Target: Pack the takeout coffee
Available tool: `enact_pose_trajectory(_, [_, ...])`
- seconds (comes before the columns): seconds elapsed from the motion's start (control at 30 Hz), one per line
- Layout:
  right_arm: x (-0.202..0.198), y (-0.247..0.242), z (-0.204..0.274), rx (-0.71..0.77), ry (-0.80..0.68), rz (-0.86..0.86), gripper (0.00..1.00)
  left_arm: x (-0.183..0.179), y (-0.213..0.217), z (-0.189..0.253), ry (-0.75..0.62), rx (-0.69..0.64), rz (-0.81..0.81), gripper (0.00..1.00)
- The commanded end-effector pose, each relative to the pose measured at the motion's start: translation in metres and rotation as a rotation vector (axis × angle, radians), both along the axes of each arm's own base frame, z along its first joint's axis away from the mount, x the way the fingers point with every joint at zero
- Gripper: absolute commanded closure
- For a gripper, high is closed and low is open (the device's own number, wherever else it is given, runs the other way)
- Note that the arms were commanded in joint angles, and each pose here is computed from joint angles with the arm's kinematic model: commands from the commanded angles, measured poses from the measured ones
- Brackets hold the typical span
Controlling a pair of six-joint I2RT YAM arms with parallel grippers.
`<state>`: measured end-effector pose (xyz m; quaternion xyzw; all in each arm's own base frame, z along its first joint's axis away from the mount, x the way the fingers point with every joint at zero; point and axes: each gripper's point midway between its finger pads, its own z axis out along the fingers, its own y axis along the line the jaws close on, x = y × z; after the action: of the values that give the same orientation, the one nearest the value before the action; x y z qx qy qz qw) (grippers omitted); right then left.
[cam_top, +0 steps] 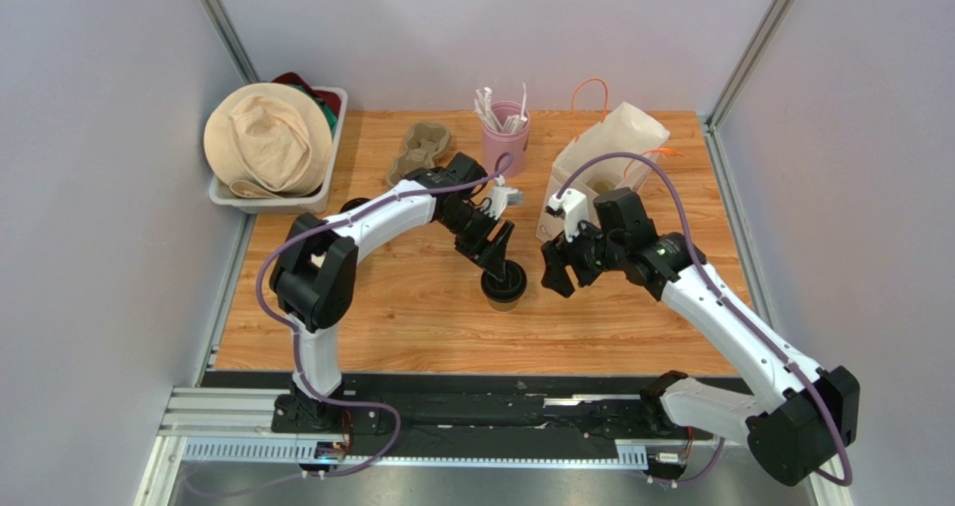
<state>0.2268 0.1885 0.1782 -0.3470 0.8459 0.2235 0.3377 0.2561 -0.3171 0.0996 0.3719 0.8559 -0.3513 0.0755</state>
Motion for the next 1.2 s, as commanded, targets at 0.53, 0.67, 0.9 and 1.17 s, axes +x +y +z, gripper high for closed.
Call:
enact_pose_trajectory(0.53, [0.023, 0.039, -0.036, 0.187, 0.383, 0.002, 0.41, 0.02, 0.02, -0.023, -0.17, 0.159, 0.014, 0.32])
enact_pose_trajectory(0.67, [0.032, 0.041, -0.034, 0.254, 0.453, -0.02, 0.51, 0.021, 0.021, -0.023, -0.179, 0.16, 0.02, 0.33])
enact_pose_trajectory(0.9, [0.031, 0.047, -0.035, 0.285, 0.486, 0.003, 0.57, 0.024, 0.021, -0.021, -0.196, 0.164, 0.024, 0.33])
enact_pose_trajectory(1.17, [0.036, 0.046, -0.045, 0.244, 0.453, -0.015, 0.56, 0.027, 0.023, -0.02, -0.209, 0.173, 0.033, 0.33])
